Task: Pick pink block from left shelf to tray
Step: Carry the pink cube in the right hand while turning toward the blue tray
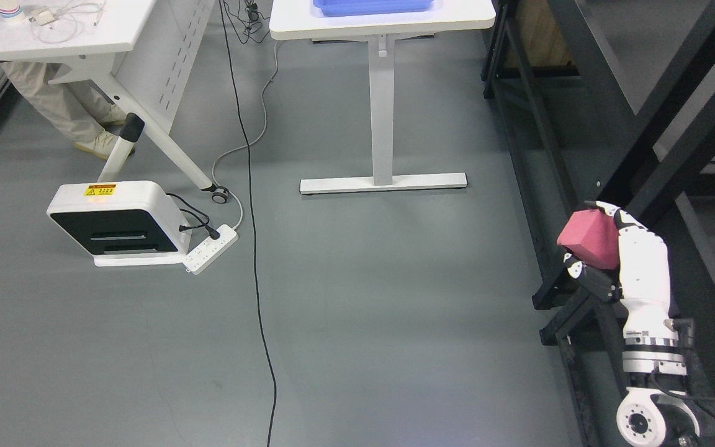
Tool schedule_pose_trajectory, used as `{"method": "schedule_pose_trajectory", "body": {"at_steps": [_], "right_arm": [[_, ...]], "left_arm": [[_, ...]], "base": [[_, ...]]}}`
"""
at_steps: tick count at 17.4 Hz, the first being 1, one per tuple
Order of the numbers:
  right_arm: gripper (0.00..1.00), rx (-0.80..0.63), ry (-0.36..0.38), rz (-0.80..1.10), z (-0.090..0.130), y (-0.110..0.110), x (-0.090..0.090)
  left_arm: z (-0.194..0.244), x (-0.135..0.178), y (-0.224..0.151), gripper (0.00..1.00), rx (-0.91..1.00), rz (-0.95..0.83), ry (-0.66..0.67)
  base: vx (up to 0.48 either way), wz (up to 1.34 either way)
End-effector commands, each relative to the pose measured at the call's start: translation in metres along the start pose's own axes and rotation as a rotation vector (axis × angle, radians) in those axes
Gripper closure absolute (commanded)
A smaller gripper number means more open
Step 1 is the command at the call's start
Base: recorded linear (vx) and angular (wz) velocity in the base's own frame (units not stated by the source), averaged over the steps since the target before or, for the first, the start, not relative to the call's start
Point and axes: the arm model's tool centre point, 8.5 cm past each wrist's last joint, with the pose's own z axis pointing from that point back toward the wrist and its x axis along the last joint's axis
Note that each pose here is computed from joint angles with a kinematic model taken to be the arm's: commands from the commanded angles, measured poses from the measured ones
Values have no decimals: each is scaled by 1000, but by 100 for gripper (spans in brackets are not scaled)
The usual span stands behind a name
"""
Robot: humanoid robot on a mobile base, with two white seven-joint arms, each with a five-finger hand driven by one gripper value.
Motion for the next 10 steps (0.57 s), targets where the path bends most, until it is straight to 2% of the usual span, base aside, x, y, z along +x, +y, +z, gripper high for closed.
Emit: {"method": "schedule_pose_trajectory", "body": {"at_steps": [1, 5, 10], "right_arm": [[97, -6, -18, -14, -1, -1, 10], [97, -7, -23, -13, -2, -2, 11], [97, -4, -33, -13, -4, -1, 13]], "left_arm": [[-1, 20, 11, 0, 16, -5, -40], [-1, 20, 11, 0, 16, -5, -40], [-1, 20, 11, 0, 16, -5, -40]], "base": [[47, 3], [73, 218], [157, 556]]}}
